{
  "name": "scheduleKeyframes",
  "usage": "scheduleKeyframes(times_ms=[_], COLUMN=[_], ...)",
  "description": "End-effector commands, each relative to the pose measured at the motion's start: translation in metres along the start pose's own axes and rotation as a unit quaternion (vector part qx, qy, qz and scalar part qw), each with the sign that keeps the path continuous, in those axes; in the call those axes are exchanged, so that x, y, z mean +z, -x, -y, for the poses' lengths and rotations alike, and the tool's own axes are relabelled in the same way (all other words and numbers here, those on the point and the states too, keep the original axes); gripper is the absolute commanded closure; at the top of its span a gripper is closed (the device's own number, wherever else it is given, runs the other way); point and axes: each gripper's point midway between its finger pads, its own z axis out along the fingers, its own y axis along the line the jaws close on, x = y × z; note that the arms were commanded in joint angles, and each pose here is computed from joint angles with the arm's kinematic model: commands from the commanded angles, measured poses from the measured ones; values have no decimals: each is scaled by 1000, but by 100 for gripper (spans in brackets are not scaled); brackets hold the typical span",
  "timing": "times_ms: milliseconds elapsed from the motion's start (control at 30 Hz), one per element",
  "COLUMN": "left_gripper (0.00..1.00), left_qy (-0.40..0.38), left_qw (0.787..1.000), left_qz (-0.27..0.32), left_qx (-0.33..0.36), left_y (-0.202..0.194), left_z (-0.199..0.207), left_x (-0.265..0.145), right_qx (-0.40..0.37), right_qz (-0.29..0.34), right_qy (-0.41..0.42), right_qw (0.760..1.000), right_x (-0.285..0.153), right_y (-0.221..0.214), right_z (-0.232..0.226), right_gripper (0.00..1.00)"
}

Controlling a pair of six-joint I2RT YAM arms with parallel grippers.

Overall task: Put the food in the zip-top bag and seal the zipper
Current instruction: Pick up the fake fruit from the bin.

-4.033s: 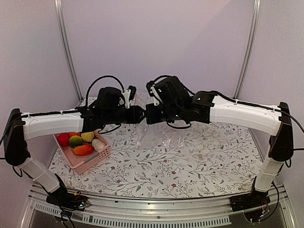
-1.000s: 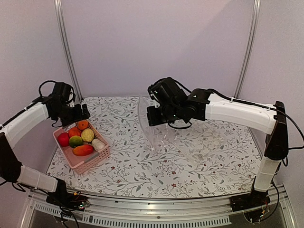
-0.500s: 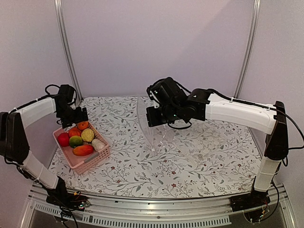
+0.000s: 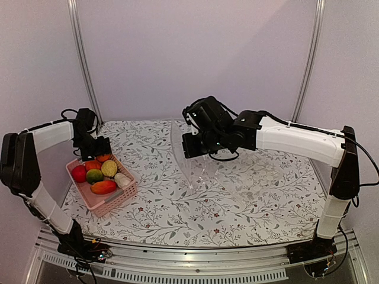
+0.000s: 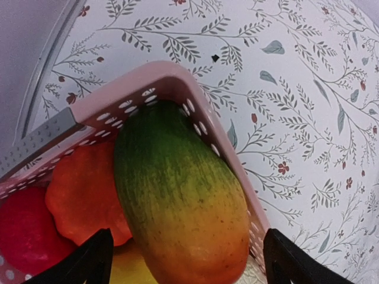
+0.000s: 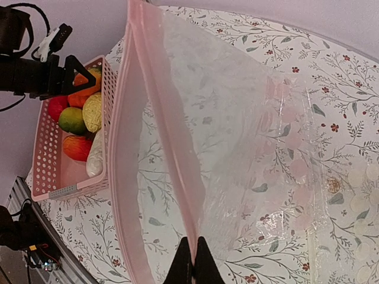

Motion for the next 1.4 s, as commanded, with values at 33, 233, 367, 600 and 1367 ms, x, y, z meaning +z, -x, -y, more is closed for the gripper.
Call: scheduleKeyframes(times_ms=[33,233,367,600,1367], left_gripper=[13,19,22,27,57], left_qy=[-11,7,14,10,17], left_qw=[1000,1000,1000,1000,1000], left_qz=[-4,-7,-7,-6,3], left_qx=[0,-1,-10,-16,1], left_y=[5,3,4,5,4], left_z=[2,-6,-15,-17,-21], left_x=[6,6,6,6,-9], right_qx=[3,4,4,5,8], right_qz=[7,3,3,3,3], right_qy=[8,9,10,10,15], right_qw=[1000,1000,1000,1000,1000], right_x=[7,9,8,8,7], right_y=[5,2,2,2,2], right_z=[-3,-3,-3,-3,-4], right_gripper=[100,100,100,100,100])
